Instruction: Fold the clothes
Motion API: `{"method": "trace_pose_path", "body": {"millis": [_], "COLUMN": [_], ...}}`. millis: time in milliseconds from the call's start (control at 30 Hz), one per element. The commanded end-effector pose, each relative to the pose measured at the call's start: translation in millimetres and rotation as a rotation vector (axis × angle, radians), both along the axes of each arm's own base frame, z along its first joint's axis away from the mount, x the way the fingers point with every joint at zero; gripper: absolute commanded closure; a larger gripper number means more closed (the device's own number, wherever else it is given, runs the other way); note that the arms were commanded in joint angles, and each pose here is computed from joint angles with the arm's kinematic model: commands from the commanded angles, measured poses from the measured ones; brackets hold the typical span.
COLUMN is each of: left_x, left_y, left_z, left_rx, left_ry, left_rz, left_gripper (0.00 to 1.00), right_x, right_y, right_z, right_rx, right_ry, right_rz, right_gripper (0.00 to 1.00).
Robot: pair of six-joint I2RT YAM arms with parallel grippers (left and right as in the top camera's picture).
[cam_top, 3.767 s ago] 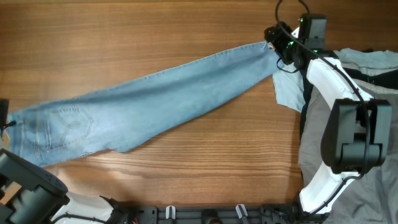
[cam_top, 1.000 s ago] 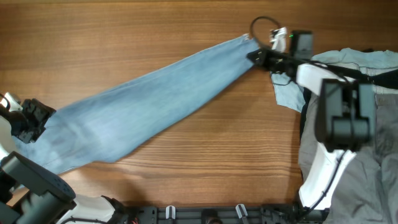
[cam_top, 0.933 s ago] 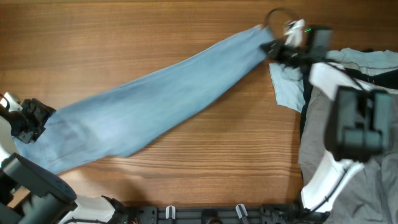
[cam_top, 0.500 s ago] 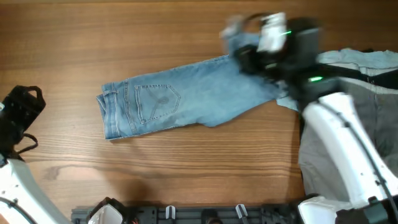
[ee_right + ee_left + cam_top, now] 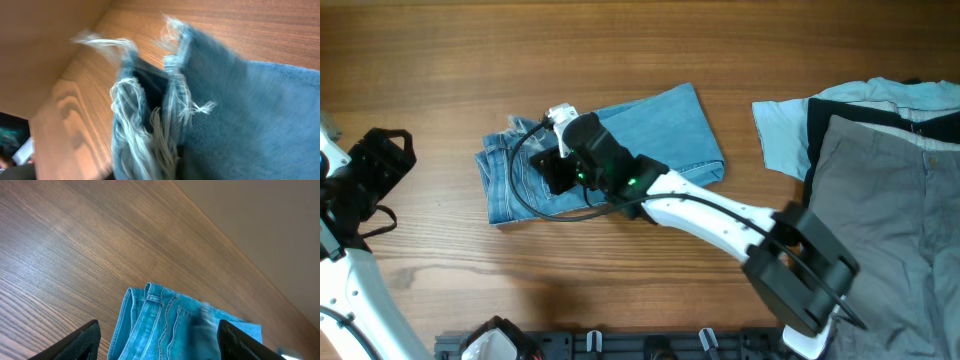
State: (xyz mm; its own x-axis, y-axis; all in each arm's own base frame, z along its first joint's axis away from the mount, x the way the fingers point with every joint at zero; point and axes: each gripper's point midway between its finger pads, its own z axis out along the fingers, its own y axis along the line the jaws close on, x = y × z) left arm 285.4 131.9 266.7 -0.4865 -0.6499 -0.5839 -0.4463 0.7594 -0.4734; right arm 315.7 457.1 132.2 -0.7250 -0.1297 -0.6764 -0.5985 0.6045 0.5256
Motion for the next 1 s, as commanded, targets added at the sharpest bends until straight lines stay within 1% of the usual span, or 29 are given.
{"method": "trace_pose_path", "body": {"millis": [0, 33, 100, 133, 167, 233, 267, 300, 333, 367, 400, 433, 500, 567, 667, 733, 767, 800, 833, 900, 967], "left_x": [2, 1, 1, 0, 2, 4, 6, 8, 12, 14, 16, 18, 20, 24, 26, 24, 22, 19, 17, 16, 25], "left_y": [-2, -3, -2, -3, -6, -17, -30, -56, -85, -98, -107, -120, -138, -153, -162, -161, -153, -143, -134, -116, -102], "left_z": [0, -1, -1, -2, -2, -3, -5, -13, -28, -41, -54, -71, -99, -134, -185, -221, -239, -252, -262, -273, -264], "left_rx": [-0.019, -0.023, -0.022, -0.024, -0.027, -0.037, -0.047, -0.041, -0.053, -0.059, -0.065, -0.092, -0.132, -0.173, -0.217, -0.233, -0.209, -0.170, -0.138, -0.102, -0.160], "left_ry": [0.001, 0.007, 0.009, 0.012, 0.014, 0.018, 0.032, 0.070, 0.137, 0.194, 0.249, 0.319, 0.425, 0.545, 0.703, 0.803, 0.859, 0.904, 0.938, 0.969, 0.931], "left_rz": [-0.006, -0.005, -0.004, -0.004, -0.015, -0.050, -0.091, -0.194, -0.298, -0.340, -0.372, -0.417, -0.476, -0.526, -0.555, -0.548, -0.531, -0.506, -0.488, -0.447, -0.350], "left_gripper": [0.24, 0.23, 0.22, 0.22, 0.21, 0.19, 0.19, 0.22, 0.26, 0.28, 0.29, 0.36, 0.47, 0.55, 0.68, 0.73, 0.66, 0.59, 0.48, 0.43, 0.43], "right_x": [-5, -9, -8, -3, 10, 22, 29, 34, 36, 36, 36, 34, 33, 36, 38, 33, 30, 33, 36, 34, 27], "right_y": [11, 14, 10, 0, -25, -58, -96, -154, -191, -207, -222, -236, -243, -242, -241, -249, -250, -254, -258, -266, -273], "right_z": [-42, -43, -32, -16, 5, 24, 41, 58, 59, 51, 39, 22, -4, -37, -92, -131, -140, -140, -137, -134, -131], "right_rx": [-0.037, -0.028, -0.041, -0.047, -0.088, -0.136, -0.187, -0.250, -0.287, -0.313, -0.350, -0.399, -0.456, -0.510, -0.581, -0.629, -0.614, -0.591, -0.559, -0.479, -0.432], "right_ry": [0.020, 0.032, -0.007, -0.023, -0.038, -0.039, -0.026, 0.021, 0.079, 0.124, 0.178, 0.238, 0.305, 0.350, 0.433, 0.529, 0.576, 0.596, 0.616, 0.710, 0.790], "right_rz": [0.056, 0.081, 0.096, 0.071, -0.014, -0.105, -0.186, -0.286, -0.343, -0.365, -0.385, -0.403, -0.407, -0.387, -0.376, -0.392, -0.382, -0.390, -0.395, -0.392, -0.386], "right_gripper": [0.47, 0.41, 0.37, 0.36, 0.36, 0.36, 0.36, 0.36, 0.46, 0.52, 0.61, 0.68, 0.75, 0.77, 0.81, 0.85, 0.87, 0.87, 0.86, 0.84, 0.81]}}
